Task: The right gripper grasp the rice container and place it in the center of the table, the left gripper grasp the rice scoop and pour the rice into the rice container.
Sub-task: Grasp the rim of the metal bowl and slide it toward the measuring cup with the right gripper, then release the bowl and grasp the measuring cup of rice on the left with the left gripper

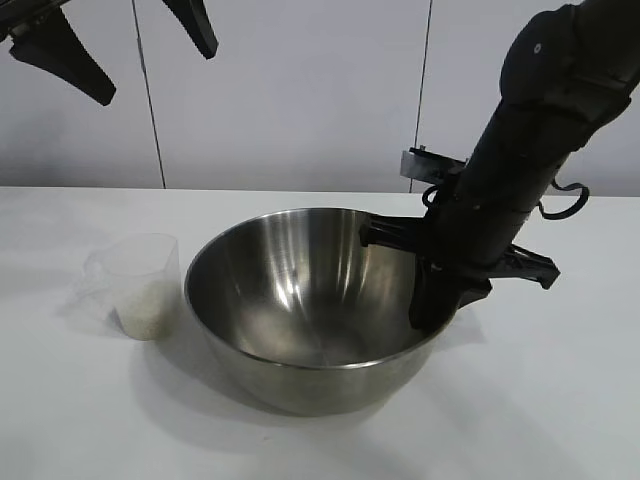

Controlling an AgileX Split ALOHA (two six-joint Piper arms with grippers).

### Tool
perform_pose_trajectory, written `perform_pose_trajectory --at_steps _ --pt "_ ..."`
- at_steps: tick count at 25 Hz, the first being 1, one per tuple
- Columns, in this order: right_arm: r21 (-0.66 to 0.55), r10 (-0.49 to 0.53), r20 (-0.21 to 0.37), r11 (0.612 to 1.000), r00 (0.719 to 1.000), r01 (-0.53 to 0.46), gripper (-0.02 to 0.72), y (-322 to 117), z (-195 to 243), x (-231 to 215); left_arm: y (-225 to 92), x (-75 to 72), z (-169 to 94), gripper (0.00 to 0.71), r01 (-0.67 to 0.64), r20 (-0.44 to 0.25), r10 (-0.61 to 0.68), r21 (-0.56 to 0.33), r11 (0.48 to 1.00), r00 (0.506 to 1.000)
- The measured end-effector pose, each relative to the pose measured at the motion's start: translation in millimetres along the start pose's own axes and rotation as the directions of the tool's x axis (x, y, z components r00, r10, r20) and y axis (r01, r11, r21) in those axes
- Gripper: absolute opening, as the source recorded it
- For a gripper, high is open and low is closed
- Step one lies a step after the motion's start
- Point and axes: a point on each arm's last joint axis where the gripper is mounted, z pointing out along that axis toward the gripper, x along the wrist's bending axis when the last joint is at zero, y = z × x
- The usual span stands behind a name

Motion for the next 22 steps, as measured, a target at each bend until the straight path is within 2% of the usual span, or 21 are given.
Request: perform_pose_trajectory --at_steps 4,7,14,17,22 --pt "-0.018 -0.008 -0.007 1.000 1.000 0.008 0.509 1 -11 3 0 0.0 0 0.694 0.000 0.000 0.000 -0.005 1.000 1.000" --pt "-0.039 -0.025 -0.016 0.999 1.000 0.025 0.615 6 -33 6 0 0.0 0 0.694 0.000 0.000 0.000 -0.005 1.000 1.000" --pt "-0.189 0.027 -0.063 0.981 0.998 -0.039 0.643 27 -111 -4 0 -0.1 0 0.694 0.000 0.001 0.000 -0.005 1.000 1.000" --pt "-0.223 0.047 -0.093 0.972 0.995 -0.067 0.643 30 -131 -6 0 -0.1 0 0.694 0.000 0.001 0.000 -0.005 1.000 1.000" --pt "-0.265 0.037 -0.098 0.962 0.995 -0.062 0.643 35 -153 -5 2 -0.2 0 0.694 0.001 0.003 0.000 -0.025 1.000 1.000"
